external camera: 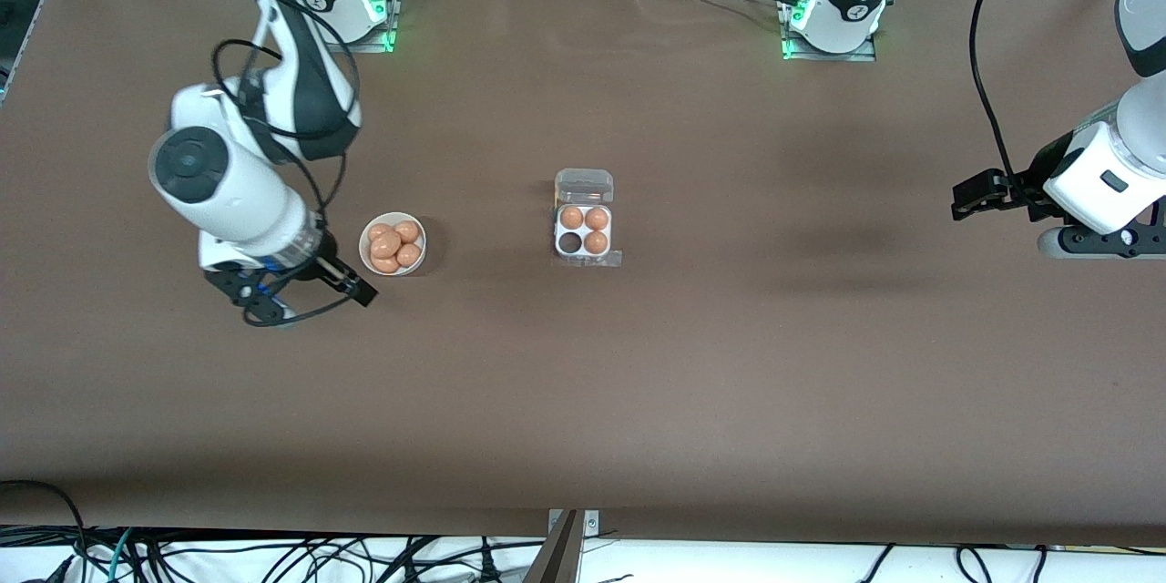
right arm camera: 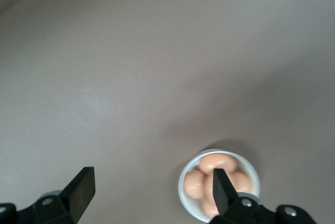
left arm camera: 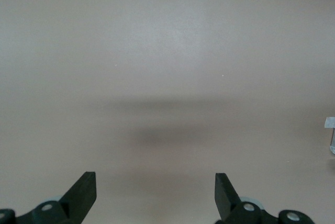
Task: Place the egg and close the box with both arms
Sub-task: 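Move the right gripper over the white bowl of eggs, then lower the right gripper into the bowl and grasp one brown egg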
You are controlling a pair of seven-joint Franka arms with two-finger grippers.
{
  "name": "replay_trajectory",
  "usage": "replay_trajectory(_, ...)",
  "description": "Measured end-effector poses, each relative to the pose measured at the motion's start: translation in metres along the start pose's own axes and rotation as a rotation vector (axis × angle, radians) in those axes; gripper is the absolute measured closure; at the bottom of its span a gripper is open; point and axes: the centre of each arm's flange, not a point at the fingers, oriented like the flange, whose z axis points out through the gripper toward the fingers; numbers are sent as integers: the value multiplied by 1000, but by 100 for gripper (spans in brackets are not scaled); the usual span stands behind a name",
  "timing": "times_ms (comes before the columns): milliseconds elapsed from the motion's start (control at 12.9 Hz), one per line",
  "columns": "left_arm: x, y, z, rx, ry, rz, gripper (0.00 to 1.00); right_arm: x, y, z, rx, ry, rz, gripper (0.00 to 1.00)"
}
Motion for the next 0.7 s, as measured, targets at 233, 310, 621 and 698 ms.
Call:
replay_trajectory(233,0,0,0,0,0,0,0,-35,3,48,28,16,53,0)
replay_trajectory(310,0,0,0,0,0,0,0,-41,11,61,19,10,55,0)
replay_trajectory(621,0,0,0,0,0,0,0,-69,42,96,31,16,60,0)
replay_trajectory(698,0,0,0,0,0,0,0,-76,48,103,26,12,62,0)
